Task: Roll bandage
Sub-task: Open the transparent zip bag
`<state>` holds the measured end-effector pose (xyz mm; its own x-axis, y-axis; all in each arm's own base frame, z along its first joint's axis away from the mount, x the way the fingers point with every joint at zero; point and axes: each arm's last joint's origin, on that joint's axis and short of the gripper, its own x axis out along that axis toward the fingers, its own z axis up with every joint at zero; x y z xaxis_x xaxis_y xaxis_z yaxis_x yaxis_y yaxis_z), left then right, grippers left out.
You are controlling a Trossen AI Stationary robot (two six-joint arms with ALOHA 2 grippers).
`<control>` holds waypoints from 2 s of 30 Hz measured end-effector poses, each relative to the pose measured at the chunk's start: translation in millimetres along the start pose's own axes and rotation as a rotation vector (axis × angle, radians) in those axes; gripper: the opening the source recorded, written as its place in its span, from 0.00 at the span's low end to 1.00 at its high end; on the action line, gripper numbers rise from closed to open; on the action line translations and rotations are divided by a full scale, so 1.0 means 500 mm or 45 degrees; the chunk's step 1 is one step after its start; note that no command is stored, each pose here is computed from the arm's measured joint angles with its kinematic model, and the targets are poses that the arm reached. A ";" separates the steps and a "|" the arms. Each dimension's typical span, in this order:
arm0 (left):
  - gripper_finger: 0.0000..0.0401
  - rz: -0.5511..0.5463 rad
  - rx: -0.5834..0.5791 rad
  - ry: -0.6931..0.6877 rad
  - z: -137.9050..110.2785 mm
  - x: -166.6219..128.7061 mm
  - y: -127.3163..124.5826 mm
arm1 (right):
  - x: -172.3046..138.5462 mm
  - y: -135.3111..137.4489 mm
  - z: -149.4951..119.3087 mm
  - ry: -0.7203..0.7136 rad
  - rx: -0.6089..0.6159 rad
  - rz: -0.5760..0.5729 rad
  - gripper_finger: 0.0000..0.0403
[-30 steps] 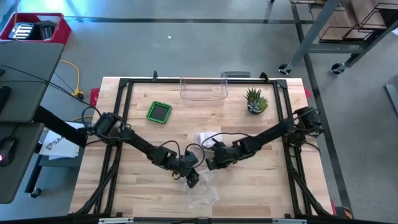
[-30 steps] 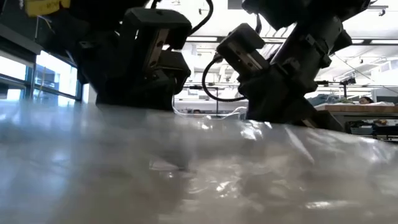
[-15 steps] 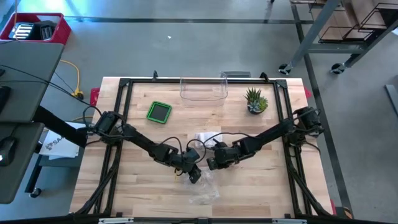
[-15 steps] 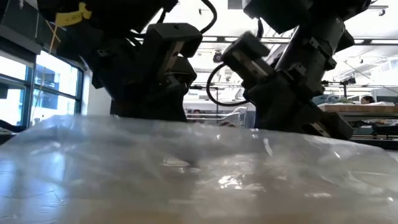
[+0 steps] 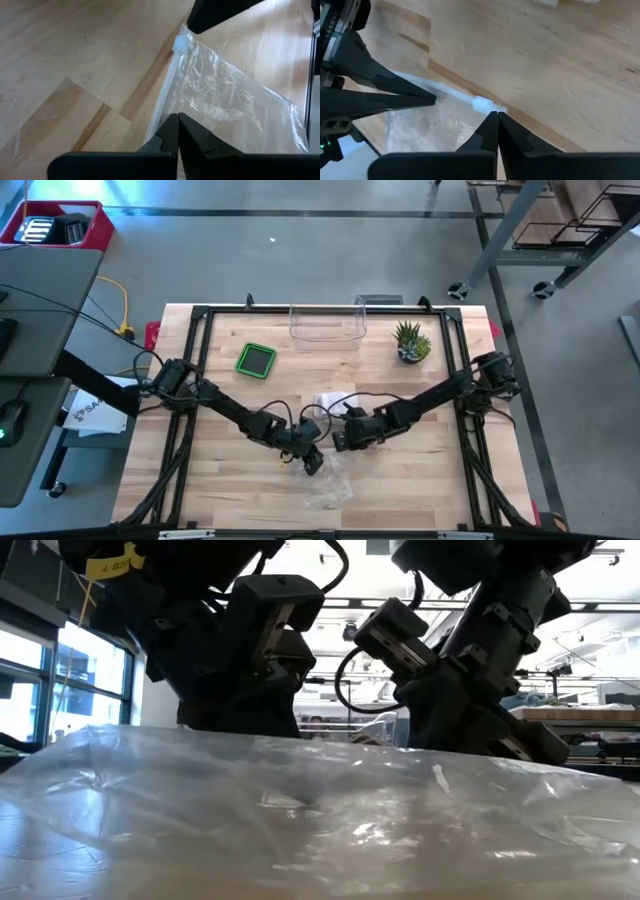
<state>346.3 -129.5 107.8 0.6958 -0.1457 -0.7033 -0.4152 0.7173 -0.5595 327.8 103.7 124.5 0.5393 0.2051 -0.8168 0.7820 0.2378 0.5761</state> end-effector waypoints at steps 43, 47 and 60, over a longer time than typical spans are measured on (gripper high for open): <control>0.00 0.009 -0.007 -0.020 0.005 0.000 0.003 | 0.025 0.000 -0.020 -0.006 0.067 0.044 0.00; 0.00 0.010 -0.010 -0.021 0.005 0.000 0.003 | 0.008 0.007 -0.019 -0.023 0.062 0.069 0.00; 0.00 -0.022 -0.251 -0.053 0.019 0.028 0.020 | -0.042 0.033 -0.035 -0.030 -0.083 -0.164 0.00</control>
<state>357.2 -117.7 96.6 0.7258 -0.1257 -0.6763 -0.5068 0.5671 -0.6493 323.9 120.1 151.8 0.4439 0.1467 -0.8840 0.8236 0.3219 0.4670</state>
